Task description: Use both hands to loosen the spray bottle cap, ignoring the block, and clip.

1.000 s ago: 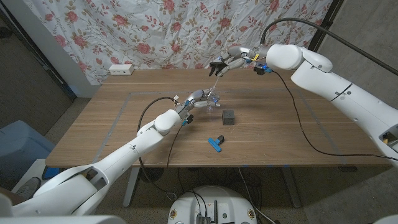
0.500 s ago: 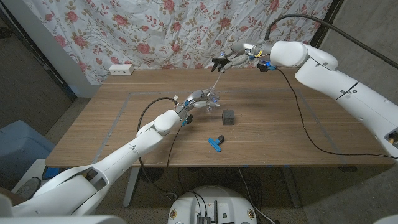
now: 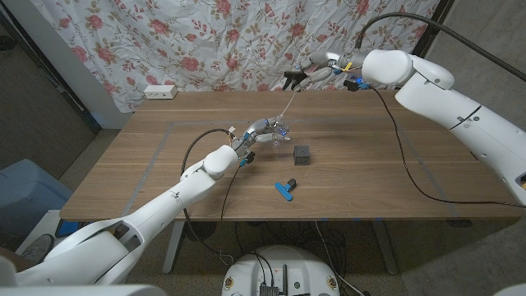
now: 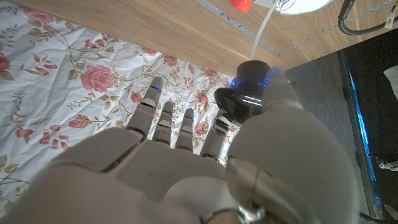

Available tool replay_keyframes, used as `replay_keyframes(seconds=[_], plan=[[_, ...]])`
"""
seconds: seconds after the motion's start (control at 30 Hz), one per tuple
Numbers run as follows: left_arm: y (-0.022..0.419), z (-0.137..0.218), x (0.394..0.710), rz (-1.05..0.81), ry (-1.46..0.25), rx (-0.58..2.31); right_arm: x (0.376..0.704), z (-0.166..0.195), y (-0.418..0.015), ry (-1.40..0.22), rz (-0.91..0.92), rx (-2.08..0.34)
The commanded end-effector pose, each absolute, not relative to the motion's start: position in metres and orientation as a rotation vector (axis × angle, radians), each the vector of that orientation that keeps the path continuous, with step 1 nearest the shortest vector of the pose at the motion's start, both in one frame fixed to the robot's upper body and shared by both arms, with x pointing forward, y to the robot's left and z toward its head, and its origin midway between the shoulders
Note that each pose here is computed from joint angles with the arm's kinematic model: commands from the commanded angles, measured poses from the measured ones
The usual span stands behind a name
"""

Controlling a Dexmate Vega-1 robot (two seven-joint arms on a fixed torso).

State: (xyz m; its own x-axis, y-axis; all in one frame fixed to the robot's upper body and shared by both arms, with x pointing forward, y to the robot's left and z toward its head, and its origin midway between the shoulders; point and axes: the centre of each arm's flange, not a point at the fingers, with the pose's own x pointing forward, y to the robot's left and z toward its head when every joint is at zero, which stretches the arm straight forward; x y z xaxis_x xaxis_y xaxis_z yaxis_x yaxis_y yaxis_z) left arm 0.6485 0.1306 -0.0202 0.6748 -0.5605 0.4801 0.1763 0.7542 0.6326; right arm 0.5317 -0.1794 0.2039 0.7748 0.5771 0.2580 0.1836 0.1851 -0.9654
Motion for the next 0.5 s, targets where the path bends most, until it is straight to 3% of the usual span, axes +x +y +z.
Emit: replay_keyframes(seconds=[0.03, 0.5], plan=[[0.1316, -0.0182, 0.6502, -0.441, -0.715, 0.591, 0.5239, 0.2139, -0.1870, -0.686, 0.295, -1.369], [0.1316, -0.0160, 0.6512, -0.443, -0.714, 0.595, 0.5182, 0.2219, -0.1954, -0.692, 0.263, -1.380]])
